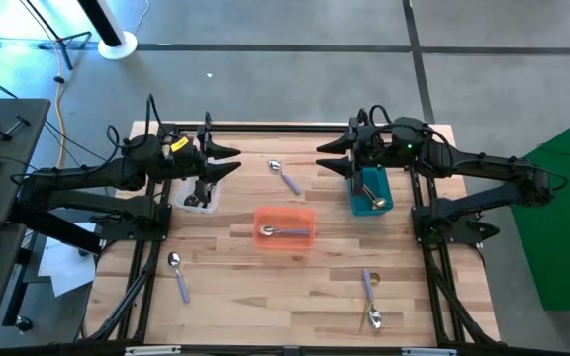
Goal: Sort silverware by color (type)
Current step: Put the bottom right violet spoon into the orange bin
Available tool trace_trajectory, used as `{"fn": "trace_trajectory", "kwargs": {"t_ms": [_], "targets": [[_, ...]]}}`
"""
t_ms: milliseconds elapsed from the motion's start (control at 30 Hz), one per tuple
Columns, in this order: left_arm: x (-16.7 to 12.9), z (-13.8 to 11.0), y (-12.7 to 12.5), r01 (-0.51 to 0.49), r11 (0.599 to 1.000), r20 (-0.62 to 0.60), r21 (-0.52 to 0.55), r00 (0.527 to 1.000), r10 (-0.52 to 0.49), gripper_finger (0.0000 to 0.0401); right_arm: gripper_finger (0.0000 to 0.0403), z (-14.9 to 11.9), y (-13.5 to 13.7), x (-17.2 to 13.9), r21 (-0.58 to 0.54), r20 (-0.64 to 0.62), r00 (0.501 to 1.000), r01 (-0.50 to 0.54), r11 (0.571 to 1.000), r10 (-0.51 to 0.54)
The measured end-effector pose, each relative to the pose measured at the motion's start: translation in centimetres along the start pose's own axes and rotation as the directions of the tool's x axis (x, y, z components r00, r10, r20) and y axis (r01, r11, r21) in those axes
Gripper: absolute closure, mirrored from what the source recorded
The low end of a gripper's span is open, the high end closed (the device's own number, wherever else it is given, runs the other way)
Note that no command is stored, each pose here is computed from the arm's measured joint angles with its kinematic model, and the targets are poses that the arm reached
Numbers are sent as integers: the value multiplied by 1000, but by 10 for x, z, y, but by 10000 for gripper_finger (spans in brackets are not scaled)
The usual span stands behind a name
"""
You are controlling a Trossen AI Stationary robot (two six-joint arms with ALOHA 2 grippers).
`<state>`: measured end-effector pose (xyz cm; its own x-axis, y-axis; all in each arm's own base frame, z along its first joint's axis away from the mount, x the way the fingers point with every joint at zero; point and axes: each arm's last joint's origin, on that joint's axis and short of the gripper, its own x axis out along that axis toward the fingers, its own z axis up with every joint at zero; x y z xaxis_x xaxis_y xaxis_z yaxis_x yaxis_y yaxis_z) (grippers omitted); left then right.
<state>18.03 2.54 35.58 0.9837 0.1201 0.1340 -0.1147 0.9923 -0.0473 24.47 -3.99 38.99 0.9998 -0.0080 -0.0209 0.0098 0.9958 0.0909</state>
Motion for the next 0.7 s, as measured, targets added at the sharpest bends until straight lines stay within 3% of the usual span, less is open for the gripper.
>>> {"fn": "trace_trajectory", "kwargs": {"t_ms": [700], "targets": [[0,0,0,0,1000,0,1,1000,0,270,263,0,0,0,-20,0,1000,0,1000,0]]}}
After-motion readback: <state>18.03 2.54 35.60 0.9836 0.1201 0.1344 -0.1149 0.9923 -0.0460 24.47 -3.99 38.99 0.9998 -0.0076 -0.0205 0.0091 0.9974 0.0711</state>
